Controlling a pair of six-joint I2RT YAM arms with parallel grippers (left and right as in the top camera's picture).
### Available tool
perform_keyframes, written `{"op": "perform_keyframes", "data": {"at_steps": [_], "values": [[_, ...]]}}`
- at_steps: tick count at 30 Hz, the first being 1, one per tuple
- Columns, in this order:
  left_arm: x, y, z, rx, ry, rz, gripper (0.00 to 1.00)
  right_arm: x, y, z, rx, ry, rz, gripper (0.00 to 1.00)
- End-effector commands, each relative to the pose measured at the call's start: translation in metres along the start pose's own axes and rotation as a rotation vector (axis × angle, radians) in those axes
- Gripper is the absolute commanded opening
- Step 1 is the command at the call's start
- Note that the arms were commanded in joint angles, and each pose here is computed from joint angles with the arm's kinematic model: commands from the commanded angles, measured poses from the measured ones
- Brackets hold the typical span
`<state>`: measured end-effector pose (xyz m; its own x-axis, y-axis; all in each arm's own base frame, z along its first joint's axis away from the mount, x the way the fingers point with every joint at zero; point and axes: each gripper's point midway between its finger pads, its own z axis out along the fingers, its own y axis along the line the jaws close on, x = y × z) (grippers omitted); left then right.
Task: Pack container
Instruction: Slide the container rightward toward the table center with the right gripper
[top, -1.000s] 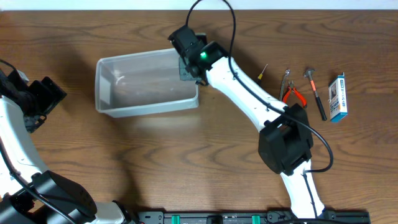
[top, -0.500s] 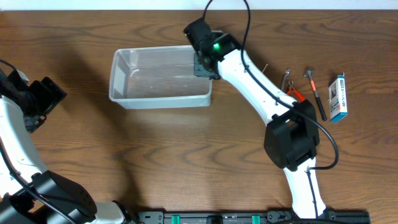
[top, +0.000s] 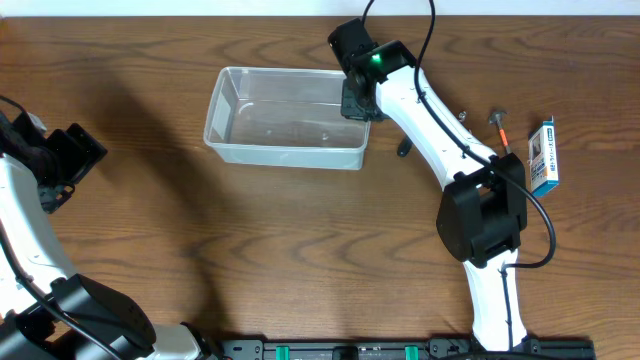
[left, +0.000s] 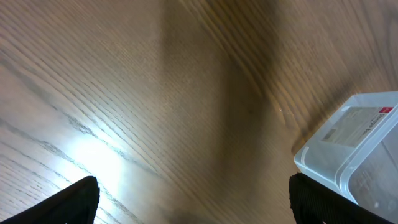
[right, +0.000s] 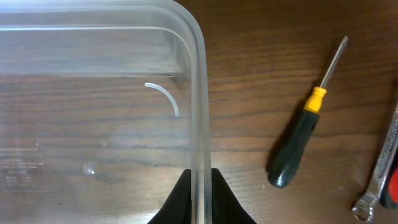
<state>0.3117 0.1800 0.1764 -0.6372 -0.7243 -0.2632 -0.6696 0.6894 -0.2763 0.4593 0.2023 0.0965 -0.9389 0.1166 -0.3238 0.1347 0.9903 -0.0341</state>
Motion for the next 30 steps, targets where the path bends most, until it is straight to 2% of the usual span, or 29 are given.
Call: {"op": "perform_keyframes", "data": {"at_steps": [1,6,7,10,21,26,30], "values": [[-0.002,-0.003,-0.005,-0.001,-0.016,0.025,0.9,-0.014,-0.01,-0.02,0.03,-0.061,-0.022,0.01],[-0.002,-0.003,-0.005,-0.001,-0.016,0.025,0.9,-0.012,-0.013,-0.02,0.044,-0.055,-0.036,0.03],[-0.002,-0.003,-0.005,-0.001,-0.016,0.025,0.9,-0.012,-0.015,-0.02,0.05,-0.054,-0.036,0.06],[-0.002,-0.002,-0.005,-0.001,-0.016,0.025,0.9,-0.012,-0.018,-0.019,0.057,-0.049,-0.045,0.23],[-0.002,-0.002,-0.005,-0.001,-0.016,0.025,0.9,-0.012,-0.023,-0.018,0.069,-0.039,-0.1,0.64],[-0.003,-0.003,-0.005,0.0,-0.02,0.026,0.9,-0.016,-0.024,-0.017,0.034,-0.03,-0.161,0.76],[-0.004,-0.003,-0.005,0.0,-0.023,0.027,0.9,-0.028,-0.022,-0.028,-0.001,-0.055,-0.17,0.81]]}}
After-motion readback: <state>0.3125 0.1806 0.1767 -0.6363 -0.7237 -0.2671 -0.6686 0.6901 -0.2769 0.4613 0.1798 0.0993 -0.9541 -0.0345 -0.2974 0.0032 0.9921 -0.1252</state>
